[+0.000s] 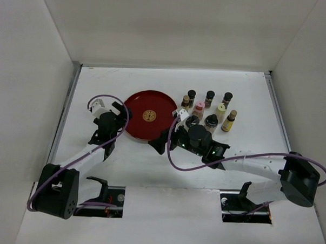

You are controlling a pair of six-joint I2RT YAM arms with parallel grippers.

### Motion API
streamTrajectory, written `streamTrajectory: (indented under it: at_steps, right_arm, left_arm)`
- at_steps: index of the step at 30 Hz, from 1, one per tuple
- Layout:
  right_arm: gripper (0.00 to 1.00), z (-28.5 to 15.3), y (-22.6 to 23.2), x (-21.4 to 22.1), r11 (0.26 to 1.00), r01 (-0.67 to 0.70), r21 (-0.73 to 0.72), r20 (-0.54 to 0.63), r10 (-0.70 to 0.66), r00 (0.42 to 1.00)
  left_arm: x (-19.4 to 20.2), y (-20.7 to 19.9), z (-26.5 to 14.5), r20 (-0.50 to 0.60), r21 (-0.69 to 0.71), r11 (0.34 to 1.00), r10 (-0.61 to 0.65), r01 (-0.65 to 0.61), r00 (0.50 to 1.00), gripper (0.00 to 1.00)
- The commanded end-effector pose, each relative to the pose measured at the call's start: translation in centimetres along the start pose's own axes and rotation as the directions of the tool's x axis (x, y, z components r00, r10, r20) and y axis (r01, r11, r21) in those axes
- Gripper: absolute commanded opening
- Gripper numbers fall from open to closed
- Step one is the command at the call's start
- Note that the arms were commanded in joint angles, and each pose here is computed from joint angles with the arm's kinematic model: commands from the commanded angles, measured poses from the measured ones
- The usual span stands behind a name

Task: Organize the condiment bottles

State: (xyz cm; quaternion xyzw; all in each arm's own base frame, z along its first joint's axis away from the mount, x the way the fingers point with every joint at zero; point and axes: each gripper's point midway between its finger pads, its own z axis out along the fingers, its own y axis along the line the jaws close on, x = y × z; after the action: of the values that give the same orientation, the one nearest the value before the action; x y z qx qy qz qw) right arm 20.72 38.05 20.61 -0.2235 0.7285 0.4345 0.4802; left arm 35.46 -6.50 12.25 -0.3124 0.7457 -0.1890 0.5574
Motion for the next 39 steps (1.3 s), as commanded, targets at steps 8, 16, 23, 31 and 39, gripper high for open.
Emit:
streamTrajectory:
  at_steps: [8, 16, 23, 31, 39]
  right_arm:
    - [1.0, -0.7, -0.6, -3.6, 0.989, 0.112, 0.101, 0.173, -0.128, 0.977]
    - [0.18, -2.5, -2.5, -9.0, 0.989, -0.047, 0.143, 0.259, 0.008, 0.966]
    - [0.2, -5.4, -11.5, -15.0, 0.879, -0.18, 0.441, 0.33, 0.027, 0.944]
    - [0.62, -3.9, -20.9, -14.6, 0.68, -0.067, 0.73, 0.153, -0.067, 0.986]
    - [0.62, -0.5, -23.5, -12.9, 0.657, 0.017, 0.754, 0.036, -0.067, 0.997]
  left_arm:
    - [-2.2, 1.2, -1.0, 0.076, -0.007, 0.996, -0.091, 0.092, 0.993, 1.0]
    - [-3.5, 3.5, -1.8, 0.146, -0.065, 0.988, -0.132, 0.143, 0.98, 1.0]
    - [-4.0, 5.4, -2.1, 0.168, -0.102, 0.975, -0.179, 0.198, 0.969, 1.0]
    - [-3.3, 6.7, -1.6, 0.131, -0.123, 0.961, -0.23, 0.246, 0.964, 1.0]
    - [-2.5, 6.2, -1.1, 0.078, -0.087, 0.957, -0.27, 0.276, 0.96, 1.0]
